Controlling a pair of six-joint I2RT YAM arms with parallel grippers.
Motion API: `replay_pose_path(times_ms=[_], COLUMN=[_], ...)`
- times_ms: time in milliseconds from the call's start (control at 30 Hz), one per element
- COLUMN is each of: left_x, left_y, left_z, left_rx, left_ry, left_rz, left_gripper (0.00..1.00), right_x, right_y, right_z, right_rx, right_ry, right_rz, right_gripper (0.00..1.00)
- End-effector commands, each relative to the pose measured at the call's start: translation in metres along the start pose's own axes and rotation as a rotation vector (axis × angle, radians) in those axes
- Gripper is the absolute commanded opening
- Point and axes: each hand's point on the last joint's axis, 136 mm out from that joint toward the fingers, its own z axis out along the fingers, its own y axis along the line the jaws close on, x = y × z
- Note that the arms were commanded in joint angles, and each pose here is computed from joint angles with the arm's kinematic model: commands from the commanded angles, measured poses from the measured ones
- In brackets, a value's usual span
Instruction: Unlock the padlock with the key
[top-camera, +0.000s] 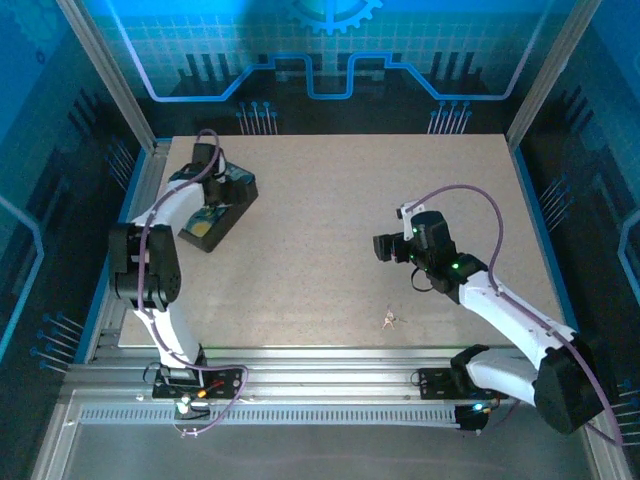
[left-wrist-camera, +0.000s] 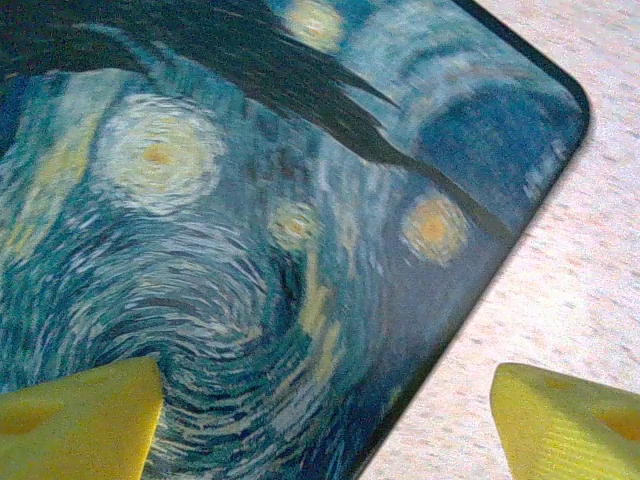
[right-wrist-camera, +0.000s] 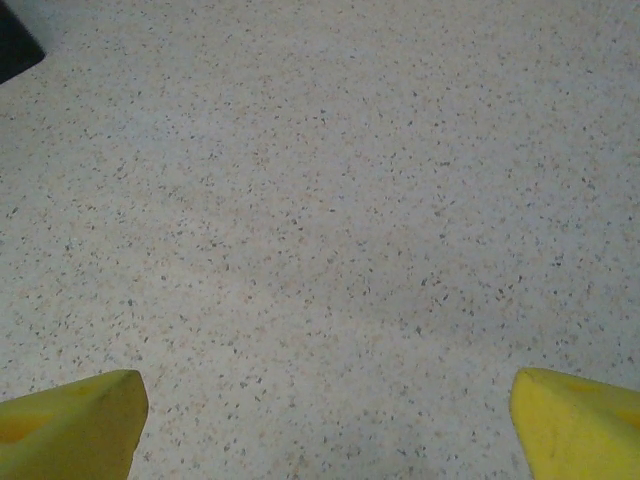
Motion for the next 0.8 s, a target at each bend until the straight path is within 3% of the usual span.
replay_pose_path(times_ms=[0,133,267,467,600,767], left_x=[0.057,0.085,0.109,0.108,0.072,0.045], left_y=[-0.072,-0.126,-0.18,-0.248,-0.25,-0.204], left_z=[0.019,0.021,0.014,-0.022,-0.066,-0.106], left_rx=[0.174,0.251,0.364,0.485,0.52,0.447], left_ry=[0.18,0.22,0.248,0.204,0.093,0.0], left_rz=[0.18,0.306,0.32,0.336,0.257,0.111], left_gripper=[0.86,0.85,0.84,0.85,0.91,0.94], right_x=[-0.003,-0.005,-0.001,0.003,0.001,-0.012], right_y=[0.008,0.007,0.008,0.015,0.021,0.028], right_z=[-0.013,-0.016,-0.012,-0.002,0.003,0.012], right_rx=[-0.035,-0.028,-0.028,-0.061,-0.086,-0.147], right_ry=[-0.007,0.002,0.034,0.068,0.094,0.094], right_rz=[0.045,0.044,0.046,0.075,0.061,0.051], right_gripper=[0.95,0.96,0.96,0.96,0.96,0.97])
